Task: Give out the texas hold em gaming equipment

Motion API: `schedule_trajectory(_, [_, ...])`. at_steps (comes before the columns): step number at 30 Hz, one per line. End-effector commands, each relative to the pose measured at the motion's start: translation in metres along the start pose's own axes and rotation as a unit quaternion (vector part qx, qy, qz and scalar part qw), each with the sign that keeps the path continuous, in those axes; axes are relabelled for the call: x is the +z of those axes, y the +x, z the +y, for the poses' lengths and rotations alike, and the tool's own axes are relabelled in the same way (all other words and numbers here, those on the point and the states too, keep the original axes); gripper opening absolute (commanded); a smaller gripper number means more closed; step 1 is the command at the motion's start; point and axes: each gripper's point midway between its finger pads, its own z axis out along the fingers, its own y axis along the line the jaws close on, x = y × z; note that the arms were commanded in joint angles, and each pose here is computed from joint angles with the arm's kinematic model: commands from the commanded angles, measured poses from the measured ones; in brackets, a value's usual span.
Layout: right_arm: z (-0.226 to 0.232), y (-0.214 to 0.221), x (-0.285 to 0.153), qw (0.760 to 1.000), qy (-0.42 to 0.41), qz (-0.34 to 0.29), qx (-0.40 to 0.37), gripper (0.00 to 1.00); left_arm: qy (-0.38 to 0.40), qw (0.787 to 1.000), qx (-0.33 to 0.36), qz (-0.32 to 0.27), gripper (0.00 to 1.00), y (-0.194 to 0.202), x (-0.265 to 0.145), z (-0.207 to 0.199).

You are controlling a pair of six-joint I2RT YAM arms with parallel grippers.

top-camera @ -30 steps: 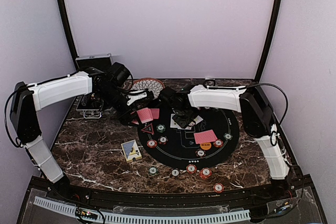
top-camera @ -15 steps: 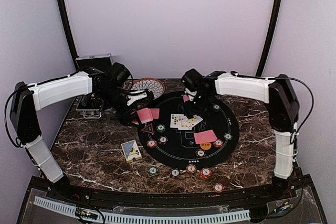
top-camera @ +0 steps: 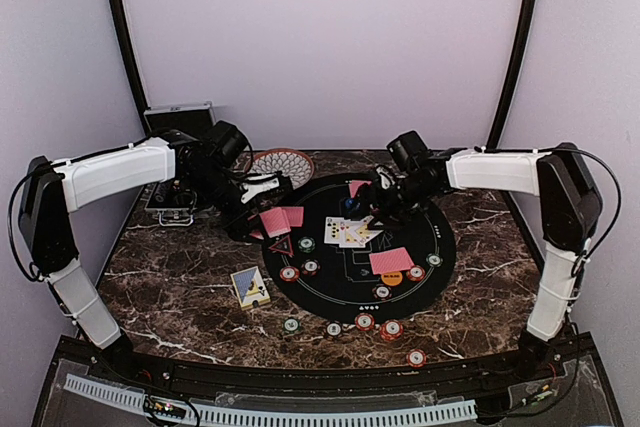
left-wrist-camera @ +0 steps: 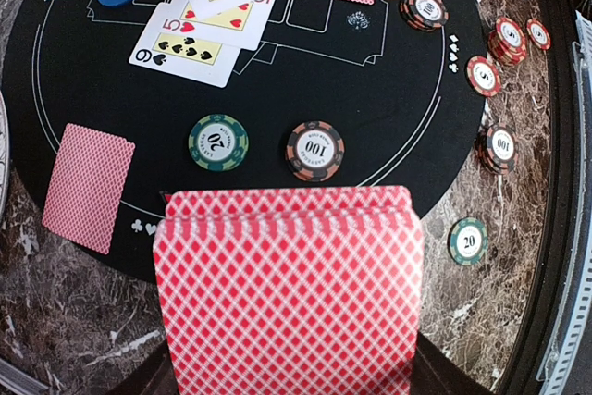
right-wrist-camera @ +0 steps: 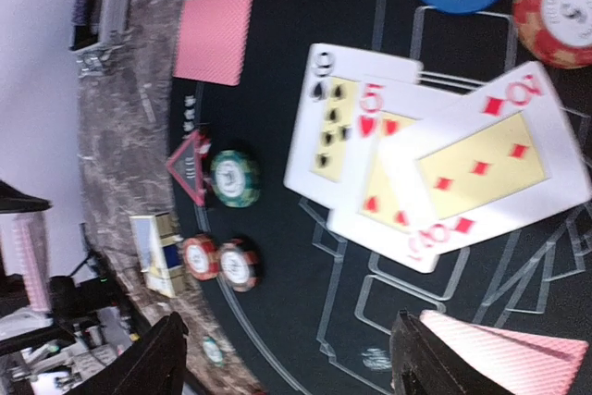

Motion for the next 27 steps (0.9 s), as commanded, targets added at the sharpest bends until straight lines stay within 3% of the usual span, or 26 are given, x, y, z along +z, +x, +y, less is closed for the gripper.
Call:
schedule_trajectory(1, [0.094,-0.001,-0.016,0.983,-0.186,0.006,-0.011,0.78,-0.011,1.000,0.007,-0.026,0.00,-0.011,-0.019,-0.004])
schedule_trajectory(8, [0.140,0.018,0.007,0.970,-0.238,0.050,-0.022,0.78,-0.011,1.000,0.008,-0.027,0.00,-0.012,-0.019,-0.004])
schedule_trajectory(27, [0.176,0.025,0.038,0.953,-0.287,0.091,-0.031,0.78,-0.005,1.000,0.010,-0.029,0.00,-0.013,-0.017,-0.005])
